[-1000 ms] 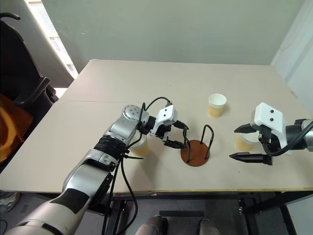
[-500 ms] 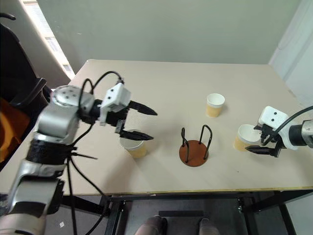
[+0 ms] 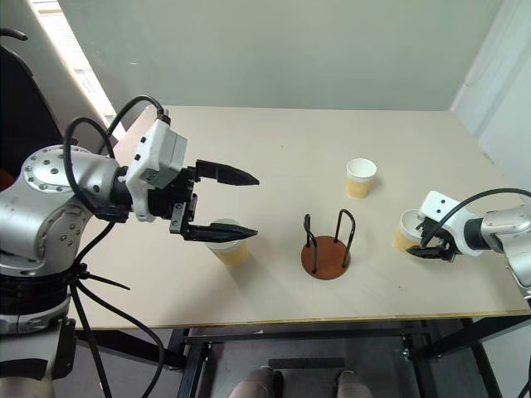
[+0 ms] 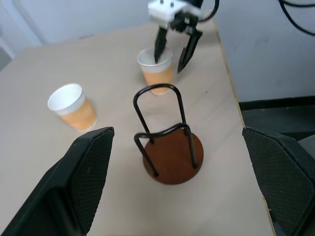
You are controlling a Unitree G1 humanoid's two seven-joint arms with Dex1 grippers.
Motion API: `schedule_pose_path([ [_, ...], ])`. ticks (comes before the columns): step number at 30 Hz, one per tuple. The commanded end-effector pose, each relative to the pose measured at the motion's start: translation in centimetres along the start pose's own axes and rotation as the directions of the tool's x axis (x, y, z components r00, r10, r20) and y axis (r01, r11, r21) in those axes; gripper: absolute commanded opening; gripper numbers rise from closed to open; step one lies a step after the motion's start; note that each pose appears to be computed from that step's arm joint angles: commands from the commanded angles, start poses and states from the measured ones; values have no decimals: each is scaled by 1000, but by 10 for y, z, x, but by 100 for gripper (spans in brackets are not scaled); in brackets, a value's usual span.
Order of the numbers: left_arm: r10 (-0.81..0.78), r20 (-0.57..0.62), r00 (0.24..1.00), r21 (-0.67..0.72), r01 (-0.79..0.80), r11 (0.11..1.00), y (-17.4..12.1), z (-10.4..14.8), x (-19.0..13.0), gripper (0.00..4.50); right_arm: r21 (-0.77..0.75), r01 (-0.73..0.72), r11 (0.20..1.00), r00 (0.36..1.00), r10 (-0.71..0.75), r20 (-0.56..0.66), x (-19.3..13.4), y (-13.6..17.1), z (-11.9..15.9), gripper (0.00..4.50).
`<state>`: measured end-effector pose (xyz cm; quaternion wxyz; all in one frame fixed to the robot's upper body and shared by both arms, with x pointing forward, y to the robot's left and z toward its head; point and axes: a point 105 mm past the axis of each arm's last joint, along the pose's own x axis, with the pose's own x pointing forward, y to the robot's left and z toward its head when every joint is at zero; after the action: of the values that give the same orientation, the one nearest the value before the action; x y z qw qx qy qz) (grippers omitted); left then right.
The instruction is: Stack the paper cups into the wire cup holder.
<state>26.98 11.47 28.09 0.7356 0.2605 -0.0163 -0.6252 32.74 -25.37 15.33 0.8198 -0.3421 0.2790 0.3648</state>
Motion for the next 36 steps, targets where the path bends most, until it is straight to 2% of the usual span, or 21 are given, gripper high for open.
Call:
schedule_pose_path([
  [1,27,2,1000,29,-27,999,-1,7,-4,450,-47,13,999,1000,-13,20,-1,-5,12,174],
  [5,44,-1,999,28,-43,999,1,7,-6,450,-67,7,998,1000,-5,24,1,-7,16,26],
  [6,50,-4,999,29,-49,998,2,7,-6,450,-75,11,997,1000,-10,25,0,-8,17,2],
  [9,72,-20,997,28,-72,997,5,5,-12,450,-120,-25,992,997,33,64,-16,-9,33,2],
  [13,113,-48,992,26,-112,993,10,0,-20,450,-197,-94,976,970,134,202,-54,-5,82,2],
  [17,118,-49,992,24,-117,993,9,-2,-22,450,-361,-178,916,879,312,360,-89,15,144,2],
  [19,121,-46,992,22,-120,993,8,-2,-22,450,-425,-242,872,825,415,382,-97,29,163,2],
  [22,126,-37,991,18,-125,992,7,-2,-24,450,-518,-338,786,766,549,334,-94,53,173,2],
  [24,127,-34,991,17,-127,992,6,-2,-27,450,-560,-372,740,752,594,285,-84,64,175,2],
  [33,133,-41,990,15,-133,991,2,1,-30,450,-613,-395,684,793,591,149,-49,66,163,2],
  [36,141,-47,989,7,-141,990,1,-1,-31,450,-626,-398,671,787,600,143,-43,68,164,2],
])
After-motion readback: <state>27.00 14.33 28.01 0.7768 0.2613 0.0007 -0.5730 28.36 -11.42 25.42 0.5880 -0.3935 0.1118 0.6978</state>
